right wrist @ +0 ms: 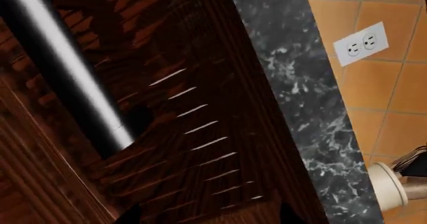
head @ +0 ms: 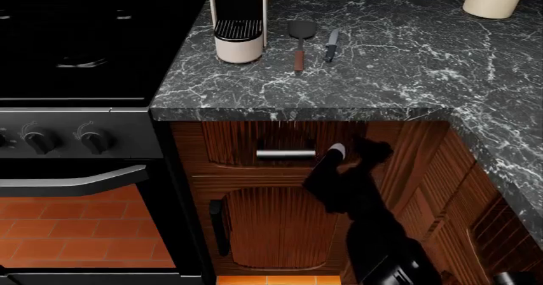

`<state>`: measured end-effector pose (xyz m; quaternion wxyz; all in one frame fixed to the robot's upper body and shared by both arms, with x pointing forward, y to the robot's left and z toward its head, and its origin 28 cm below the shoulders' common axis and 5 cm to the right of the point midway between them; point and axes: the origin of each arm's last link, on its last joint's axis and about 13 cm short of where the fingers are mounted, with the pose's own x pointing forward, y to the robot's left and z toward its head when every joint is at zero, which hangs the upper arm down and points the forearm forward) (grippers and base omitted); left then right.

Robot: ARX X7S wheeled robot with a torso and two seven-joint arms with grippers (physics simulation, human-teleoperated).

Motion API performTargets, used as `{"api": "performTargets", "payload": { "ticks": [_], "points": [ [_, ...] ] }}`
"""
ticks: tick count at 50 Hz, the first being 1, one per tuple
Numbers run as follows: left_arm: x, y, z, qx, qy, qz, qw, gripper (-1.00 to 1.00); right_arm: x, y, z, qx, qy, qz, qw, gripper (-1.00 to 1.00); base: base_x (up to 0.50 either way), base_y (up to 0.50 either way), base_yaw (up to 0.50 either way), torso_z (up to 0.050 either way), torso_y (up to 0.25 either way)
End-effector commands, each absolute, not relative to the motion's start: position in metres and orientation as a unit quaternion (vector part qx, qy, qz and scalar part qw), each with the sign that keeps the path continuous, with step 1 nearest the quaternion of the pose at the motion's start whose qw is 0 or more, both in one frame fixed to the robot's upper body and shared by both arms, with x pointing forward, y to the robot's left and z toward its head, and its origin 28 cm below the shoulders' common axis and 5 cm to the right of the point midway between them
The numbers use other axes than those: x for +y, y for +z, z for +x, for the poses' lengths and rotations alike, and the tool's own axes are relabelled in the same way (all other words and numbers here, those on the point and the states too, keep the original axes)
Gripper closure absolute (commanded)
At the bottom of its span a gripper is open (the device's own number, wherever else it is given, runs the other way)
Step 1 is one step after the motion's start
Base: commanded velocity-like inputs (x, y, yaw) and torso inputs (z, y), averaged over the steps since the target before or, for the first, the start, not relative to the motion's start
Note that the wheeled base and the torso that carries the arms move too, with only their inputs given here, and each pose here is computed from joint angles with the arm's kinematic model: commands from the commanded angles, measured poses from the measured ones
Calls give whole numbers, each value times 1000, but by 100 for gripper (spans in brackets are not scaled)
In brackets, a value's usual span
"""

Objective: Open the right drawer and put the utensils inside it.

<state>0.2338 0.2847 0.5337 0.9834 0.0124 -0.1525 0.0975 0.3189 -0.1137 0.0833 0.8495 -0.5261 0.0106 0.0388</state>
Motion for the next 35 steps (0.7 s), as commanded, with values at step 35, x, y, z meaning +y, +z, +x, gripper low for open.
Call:
{"api": "performTargets", "payload": {
  "ticks": [35],
  "points": [
    [286,533,235,-142,100,11,985,-100,-77,81,356,28,103,-646,756,-100,0,0,0,0,0]
  ]
}}
